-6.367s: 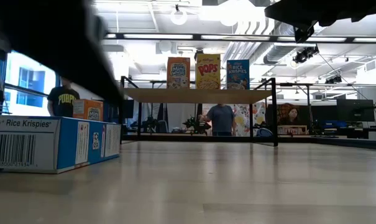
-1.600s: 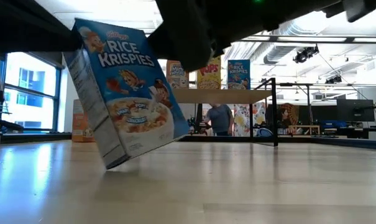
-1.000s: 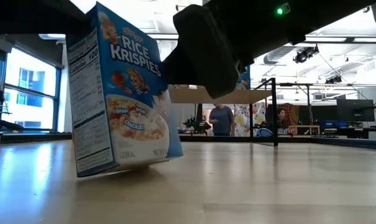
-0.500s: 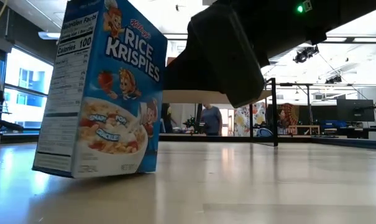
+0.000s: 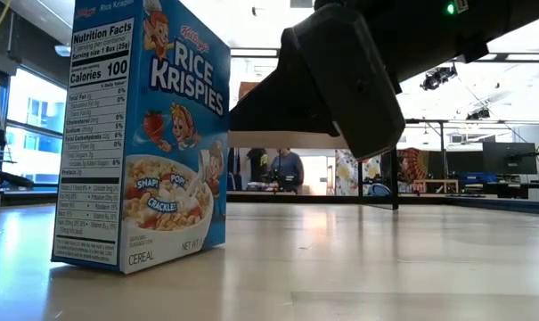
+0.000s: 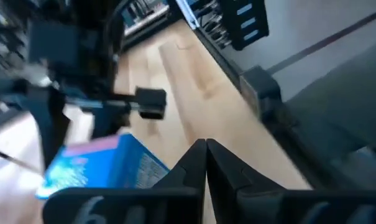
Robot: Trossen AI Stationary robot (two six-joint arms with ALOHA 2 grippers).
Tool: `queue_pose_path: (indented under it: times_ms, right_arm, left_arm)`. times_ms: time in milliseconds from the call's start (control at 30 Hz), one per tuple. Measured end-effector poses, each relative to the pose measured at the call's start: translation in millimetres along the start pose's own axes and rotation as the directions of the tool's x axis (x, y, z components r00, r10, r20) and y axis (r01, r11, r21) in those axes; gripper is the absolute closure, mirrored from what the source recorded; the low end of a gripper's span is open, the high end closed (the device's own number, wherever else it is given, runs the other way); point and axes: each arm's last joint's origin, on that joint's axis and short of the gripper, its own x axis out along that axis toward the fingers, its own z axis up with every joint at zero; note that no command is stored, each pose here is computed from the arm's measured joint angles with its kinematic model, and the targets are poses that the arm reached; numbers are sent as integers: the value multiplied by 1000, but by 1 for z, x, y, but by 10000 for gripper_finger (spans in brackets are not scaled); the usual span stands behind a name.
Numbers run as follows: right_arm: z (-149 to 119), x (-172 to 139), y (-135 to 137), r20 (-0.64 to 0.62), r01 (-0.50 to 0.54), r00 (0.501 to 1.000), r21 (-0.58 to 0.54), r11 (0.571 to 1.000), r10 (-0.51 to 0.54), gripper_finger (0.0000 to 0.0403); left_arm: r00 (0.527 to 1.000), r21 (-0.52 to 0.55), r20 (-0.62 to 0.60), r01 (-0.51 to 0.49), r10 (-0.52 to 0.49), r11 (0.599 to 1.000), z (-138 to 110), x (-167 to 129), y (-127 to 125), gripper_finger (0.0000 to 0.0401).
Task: Stack cereal on shelf
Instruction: Put the blue cereal box on the shelf aligned with the other blue cereal box
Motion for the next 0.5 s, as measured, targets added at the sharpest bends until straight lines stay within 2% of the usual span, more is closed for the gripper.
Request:
queue_pose_path:
  times_ms: [67, 267, 367, 500]
  right_arm:
    - [0, 0, 0, 0, 0, 1000, 1, 1000, 0, 258]
    - [0, -3, 1, -4, 15, 1000, -16, 1000, -15, 258]
    - [3, -16, 0, -18, 46, 999, -45, 998, -47, 259]
    - [15, -36, -11, -31, 31, 999, -10, 999, -32, 259]
  left_arm:
    - [1000, -50, -25, -9, 8, 999, -6, 6, -1, 399]
    - [990, -131, -100, -117, 104, 985, -25, 28, 5, 400]
    - [977, -139, -128, -188, 170, 972, -31, 32, 8, 400]
    - [959, -153, -155, -261, 238, 953, -36, 30, 10, 401]
